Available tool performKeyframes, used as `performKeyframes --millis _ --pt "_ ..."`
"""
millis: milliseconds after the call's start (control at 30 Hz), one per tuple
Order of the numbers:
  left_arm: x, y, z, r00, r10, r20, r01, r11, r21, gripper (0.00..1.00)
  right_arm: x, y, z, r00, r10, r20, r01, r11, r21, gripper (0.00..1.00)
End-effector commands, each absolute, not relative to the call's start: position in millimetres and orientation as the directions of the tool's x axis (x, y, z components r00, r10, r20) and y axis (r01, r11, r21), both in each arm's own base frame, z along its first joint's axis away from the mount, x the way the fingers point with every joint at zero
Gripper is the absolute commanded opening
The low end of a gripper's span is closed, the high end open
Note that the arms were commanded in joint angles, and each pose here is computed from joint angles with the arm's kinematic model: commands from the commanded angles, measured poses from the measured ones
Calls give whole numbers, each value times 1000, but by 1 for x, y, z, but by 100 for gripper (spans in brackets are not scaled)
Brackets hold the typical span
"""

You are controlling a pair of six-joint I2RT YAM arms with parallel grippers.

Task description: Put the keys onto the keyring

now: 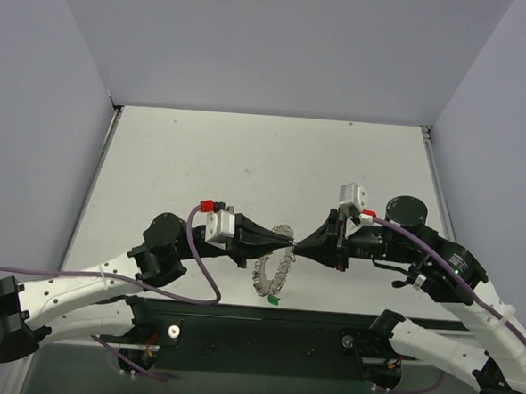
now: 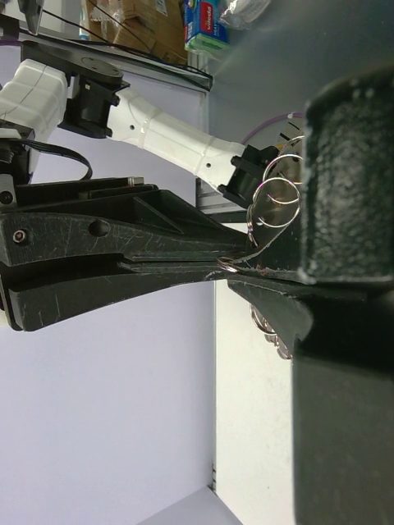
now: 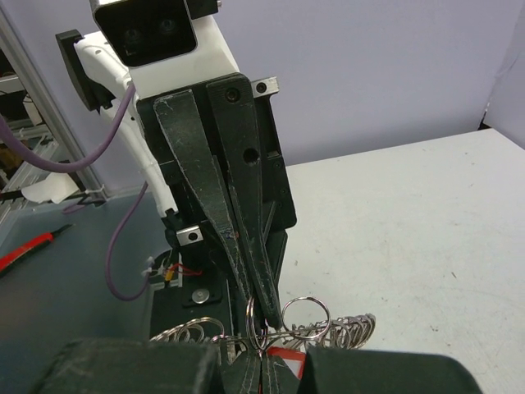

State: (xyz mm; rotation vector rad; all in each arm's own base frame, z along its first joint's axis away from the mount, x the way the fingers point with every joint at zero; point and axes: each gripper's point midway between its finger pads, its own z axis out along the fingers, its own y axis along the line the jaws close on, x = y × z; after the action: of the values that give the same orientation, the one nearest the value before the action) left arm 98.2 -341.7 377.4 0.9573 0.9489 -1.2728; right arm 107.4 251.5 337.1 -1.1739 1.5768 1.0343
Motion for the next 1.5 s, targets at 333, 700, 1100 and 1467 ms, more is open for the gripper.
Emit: performKeyframes --millis 333,700,1100,1467 --pt "79 -325 458 142 -581 -801 987 25 157 0 113 243 321 -142 -256 -956 -964 253 75 68" --pt "81 -313 446 159 -541 -826 987 63 149 0 114 222 343 -69 -191 -979 -945 328 2 82" --pt "79 -305 438 170 -512 -842 985 77 153 0 115 219 358 -36 -136 -990 -937 350 -14 81" --pt "66 -310 429 172 -506 -845 980 0 199 0 110 229 378 -10 -56 -998 -952 305 -8 59"
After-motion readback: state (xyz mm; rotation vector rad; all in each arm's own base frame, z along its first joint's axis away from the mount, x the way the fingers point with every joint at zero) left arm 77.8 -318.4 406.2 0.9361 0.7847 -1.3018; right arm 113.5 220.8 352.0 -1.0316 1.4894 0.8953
